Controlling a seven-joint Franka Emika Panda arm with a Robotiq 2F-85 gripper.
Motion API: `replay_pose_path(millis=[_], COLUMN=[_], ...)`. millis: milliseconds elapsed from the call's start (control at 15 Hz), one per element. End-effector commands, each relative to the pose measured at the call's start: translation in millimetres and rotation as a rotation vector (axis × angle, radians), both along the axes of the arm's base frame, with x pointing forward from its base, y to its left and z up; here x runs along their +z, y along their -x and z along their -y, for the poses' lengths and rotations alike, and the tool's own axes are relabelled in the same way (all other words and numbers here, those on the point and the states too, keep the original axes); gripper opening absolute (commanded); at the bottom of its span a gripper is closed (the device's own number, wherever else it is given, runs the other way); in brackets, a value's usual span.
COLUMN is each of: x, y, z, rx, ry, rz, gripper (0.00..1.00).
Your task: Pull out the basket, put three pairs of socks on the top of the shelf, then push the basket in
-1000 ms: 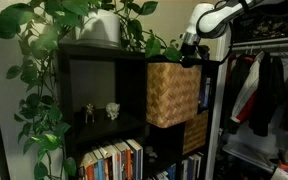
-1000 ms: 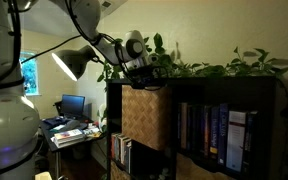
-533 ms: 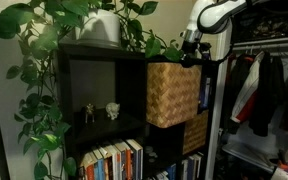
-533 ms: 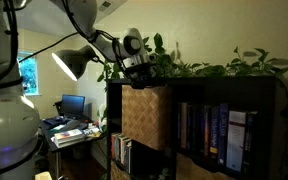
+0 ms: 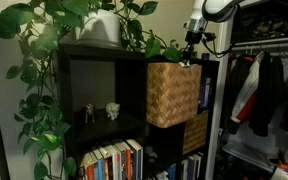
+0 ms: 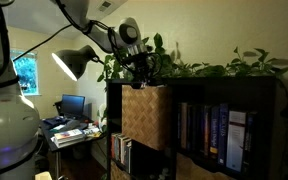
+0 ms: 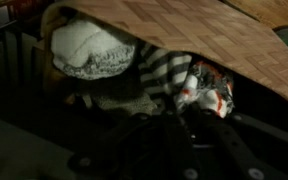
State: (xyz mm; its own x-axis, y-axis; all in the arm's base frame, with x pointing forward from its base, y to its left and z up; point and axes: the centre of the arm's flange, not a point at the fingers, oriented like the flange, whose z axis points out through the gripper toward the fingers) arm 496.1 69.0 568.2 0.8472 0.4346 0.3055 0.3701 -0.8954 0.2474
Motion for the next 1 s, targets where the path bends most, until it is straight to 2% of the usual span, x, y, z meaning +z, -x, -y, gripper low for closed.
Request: replay_pose_path(millis=[0,400,667,933], x=[34,79,99,109], y=[11,8,7,0], z=[3,8,12,16], rx=[-0.038,-0.089,-0.073,-0.086], ry=[0.011,0.034,0.007,-0.004], rz=[0.029,0.143,0.271,0.439], gripper=[0.09,0.08,0.08,0.08])
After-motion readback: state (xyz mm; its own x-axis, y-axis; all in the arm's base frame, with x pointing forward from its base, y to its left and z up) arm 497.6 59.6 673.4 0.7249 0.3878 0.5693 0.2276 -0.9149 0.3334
